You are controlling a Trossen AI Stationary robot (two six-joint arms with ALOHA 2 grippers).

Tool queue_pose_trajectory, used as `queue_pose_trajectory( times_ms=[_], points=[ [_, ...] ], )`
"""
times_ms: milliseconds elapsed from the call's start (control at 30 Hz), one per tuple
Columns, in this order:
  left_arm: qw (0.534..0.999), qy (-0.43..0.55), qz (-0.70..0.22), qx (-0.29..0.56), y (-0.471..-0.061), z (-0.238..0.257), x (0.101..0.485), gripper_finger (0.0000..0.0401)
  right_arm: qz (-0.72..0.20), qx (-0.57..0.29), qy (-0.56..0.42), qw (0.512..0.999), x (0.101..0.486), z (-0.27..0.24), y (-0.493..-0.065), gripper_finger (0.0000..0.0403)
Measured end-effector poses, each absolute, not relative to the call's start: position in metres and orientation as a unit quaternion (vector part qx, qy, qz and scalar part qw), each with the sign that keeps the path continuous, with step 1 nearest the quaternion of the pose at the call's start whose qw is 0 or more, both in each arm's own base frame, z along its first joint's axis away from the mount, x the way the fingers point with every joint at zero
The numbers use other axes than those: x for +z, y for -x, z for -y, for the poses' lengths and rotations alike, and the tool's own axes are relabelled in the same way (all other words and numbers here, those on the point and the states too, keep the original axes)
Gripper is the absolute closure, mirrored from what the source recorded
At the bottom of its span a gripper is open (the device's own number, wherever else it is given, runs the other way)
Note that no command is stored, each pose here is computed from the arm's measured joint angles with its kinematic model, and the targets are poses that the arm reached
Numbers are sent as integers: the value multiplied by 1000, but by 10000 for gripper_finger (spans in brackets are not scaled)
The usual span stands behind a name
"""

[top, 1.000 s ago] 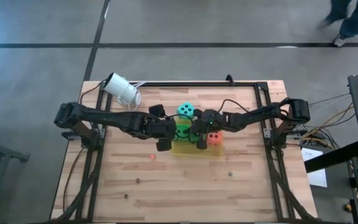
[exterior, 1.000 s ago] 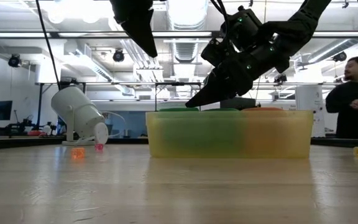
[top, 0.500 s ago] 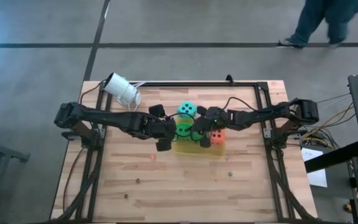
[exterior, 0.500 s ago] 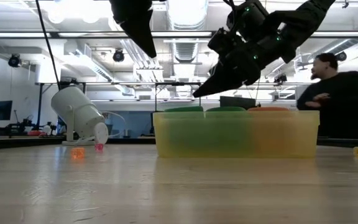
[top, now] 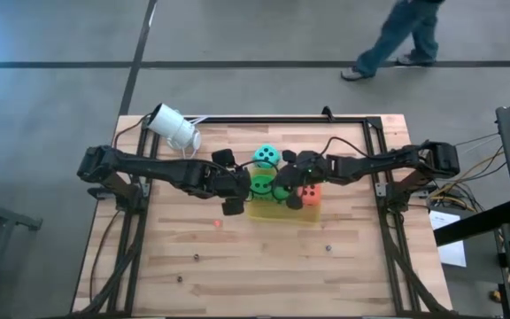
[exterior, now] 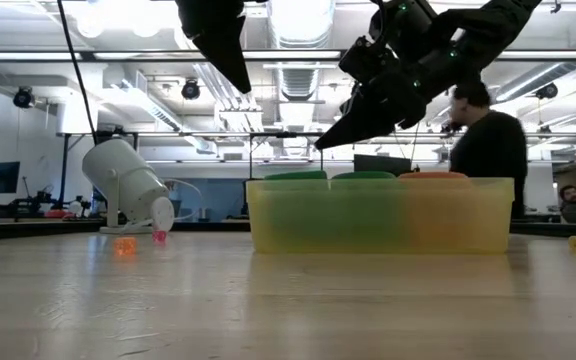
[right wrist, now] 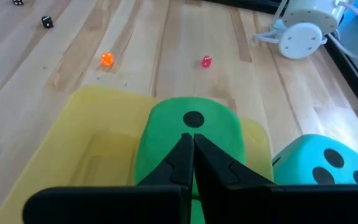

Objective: Pick & Place Dice
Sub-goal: Put the big light blue dice into the yellow bin

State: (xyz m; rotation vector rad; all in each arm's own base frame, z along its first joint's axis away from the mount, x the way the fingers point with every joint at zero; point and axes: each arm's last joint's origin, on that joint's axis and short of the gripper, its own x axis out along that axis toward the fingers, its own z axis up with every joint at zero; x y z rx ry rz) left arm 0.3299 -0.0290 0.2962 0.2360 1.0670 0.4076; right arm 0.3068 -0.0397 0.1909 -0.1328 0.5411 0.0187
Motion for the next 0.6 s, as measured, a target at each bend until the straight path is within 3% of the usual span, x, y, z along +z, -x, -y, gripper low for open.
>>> queue_pose_trajectory(
  times_ms=[600],
  points=[
    [835, -111, -504, 193, -330, 29, 296, 10, -321, 19, 65, 945, 212, 35, -275, 394]
  ],
)
